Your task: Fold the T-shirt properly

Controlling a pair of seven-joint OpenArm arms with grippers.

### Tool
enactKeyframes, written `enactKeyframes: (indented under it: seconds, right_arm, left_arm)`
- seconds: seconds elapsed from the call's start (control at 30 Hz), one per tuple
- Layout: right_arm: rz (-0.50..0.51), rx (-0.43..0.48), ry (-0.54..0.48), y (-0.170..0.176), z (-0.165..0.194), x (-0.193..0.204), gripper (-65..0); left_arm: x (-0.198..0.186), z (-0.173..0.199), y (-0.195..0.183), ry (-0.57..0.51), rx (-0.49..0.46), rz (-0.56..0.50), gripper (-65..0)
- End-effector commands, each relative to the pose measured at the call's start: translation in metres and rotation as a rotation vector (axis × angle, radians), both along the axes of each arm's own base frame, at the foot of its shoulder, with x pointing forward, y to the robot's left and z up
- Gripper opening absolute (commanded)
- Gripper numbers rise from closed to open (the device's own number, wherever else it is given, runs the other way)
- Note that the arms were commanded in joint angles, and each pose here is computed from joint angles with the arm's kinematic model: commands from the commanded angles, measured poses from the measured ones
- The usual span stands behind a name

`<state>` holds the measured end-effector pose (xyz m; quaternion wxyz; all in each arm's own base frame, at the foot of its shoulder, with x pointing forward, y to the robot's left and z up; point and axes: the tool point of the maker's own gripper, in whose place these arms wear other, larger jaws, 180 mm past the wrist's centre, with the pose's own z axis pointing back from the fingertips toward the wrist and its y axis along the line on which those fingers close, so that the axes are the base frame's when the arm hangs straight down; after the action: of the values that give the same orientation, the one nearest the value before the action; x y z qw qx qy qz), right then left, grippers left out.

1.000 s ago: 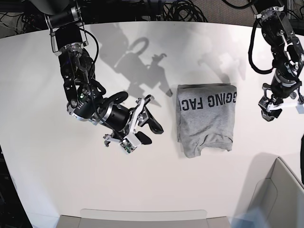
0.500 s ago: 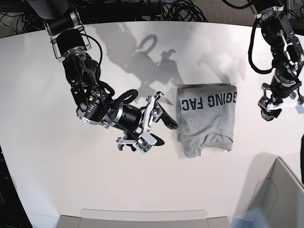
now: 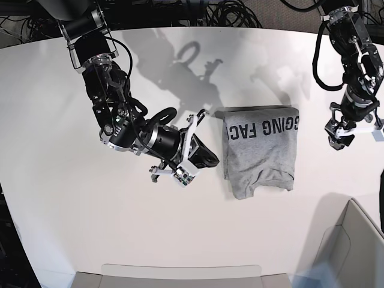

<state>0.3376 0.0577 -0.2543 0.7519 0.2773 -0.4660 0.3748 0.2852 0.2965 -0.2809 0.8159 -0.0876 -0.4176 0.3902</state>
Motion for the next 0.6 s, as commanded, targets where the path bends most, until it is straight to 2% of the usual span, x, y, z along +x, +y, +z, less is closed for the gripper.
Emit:
enactKeyframes:
  seconds: [0.0, 0.1, 0.23, 0.3, 0.57]
  right_arm:
    - [0.002, 0.046, -0.039, 0.003, 0.018, 0.004, -65.0]
    - [-0.031, 0.093, -0.006, -0.001, 0.016, 0.003, -65.0]
    - [-0.159, 0.281, 0.063, -0.019, 0.027, 0.014, -62.6]
    - [-0.207, 0.337, 0.087, -0.031, 0.028, 0.021, -60.6]
    - [-0.22, 0.389, 0.158, -0.036, 0.016, 0.022, -57.9]
  left_arm:
    - [0.004, 0.013, 0.007, -0.033, 0.03, 0.005, -28.1]
    - [0.003, 0.012, 0.006, -0.033, 0.028, 0.007, -28.1]
    - [0.003, 0.011, 0.006, -0.032, 0.022, 0.013, -28.1]
    - [0.003, 0.012, 0.006, -0.033, 0.022, 0.013, -28.1]
    - [0.005, 0.014, 0.006, -0.041, 0.024, 0.009, -29.2]
